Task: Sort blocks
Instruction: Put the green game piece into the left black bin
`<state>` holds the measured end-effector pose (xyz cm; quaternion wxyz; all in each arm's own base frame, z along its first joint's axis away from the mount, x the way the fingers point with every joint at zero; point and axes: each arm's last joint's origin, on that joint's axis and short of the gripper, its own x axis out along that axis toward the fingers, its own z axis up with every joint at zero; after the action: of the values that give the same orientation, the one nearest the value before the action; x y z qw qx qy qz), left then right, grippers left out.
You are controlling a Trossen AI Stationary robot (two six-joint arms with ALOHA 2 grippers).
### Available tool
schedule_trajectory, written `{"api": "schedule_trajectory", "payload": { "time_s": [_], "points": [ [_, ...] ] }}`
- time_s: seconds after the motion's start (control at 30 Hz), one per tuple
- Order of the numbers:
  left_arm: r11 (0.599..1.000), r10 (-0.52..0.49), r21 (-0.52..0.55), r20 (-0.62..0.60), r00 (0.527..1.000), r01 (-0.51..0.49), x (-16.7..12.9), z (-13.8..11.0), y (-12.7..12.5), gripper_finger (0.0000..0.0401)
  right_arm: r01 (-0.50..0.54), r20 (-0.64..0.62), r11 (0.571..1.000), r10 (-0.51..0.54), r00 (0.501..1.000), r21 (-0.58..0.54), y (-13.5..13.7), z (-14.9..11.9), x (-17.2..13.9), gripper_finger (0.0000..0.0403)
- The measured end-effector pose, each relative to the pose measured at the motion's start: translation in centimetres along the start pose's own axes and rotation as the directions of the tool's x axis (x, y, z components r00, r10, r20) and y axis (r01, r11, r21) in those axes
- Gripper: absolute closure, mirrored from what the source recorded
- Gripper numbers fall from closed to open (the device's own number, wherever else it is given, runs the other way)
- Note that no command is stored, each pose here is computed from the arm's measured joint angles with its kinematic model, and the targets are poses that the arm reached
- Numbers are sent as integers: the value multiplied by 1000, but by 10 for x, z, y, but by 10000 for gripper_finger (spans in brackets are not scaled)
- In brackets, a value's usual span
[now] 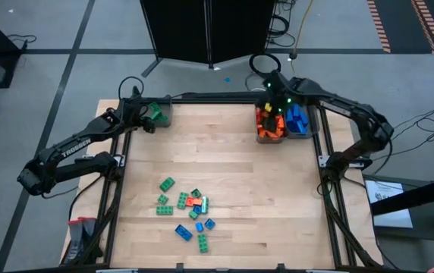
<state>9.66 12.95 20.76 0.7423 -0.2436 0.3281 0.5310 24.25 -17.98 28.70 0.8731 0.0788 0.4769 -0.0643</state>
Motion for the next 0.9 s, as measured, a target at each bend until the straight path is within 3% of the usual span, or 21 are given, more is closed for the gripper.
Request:
{"api": "schedule_trajectory", "payload": {
  "time_s": [0.13, 0.3, 0.37, 0.53, 0.77, 0.9],
  "points": [
    [1000, 0, 0, 0, 1000, 0, 0, 0, 0, 125, -151, 240, 978, 183, 953, -147, 33, 40, -25, 186],
    [1000, 0, 0, 0, 1000, 0, 0, 0, 0, 125, -157, 338, 887, 321, 885, -434, 89, 69, -25, 190],
    [1000, 0, -1, 0, 1000, 0, 0, 0, 0, 125, -142, 345, 831, 371, 862, -538, 113, 76, -17, 190],
    [1000, 0, -1, 0, 1000, 0, 0, 0, 0, 125, -96, 327, 748, 397, 858, -657, 154, 85, 9, 190],
    [1000, 0, -2, -1, 1000, 0, 0, 0, 0, 125, -169, 217, 693, 433, 875, -700, 183, 85, 71, 190],
    [1000, 0, -1, -1, 1000, 0, 0, 0, 0, 125, -187, 142, 613, 446, 884, -768, 196, 80, 104, 190]
  ]
}}
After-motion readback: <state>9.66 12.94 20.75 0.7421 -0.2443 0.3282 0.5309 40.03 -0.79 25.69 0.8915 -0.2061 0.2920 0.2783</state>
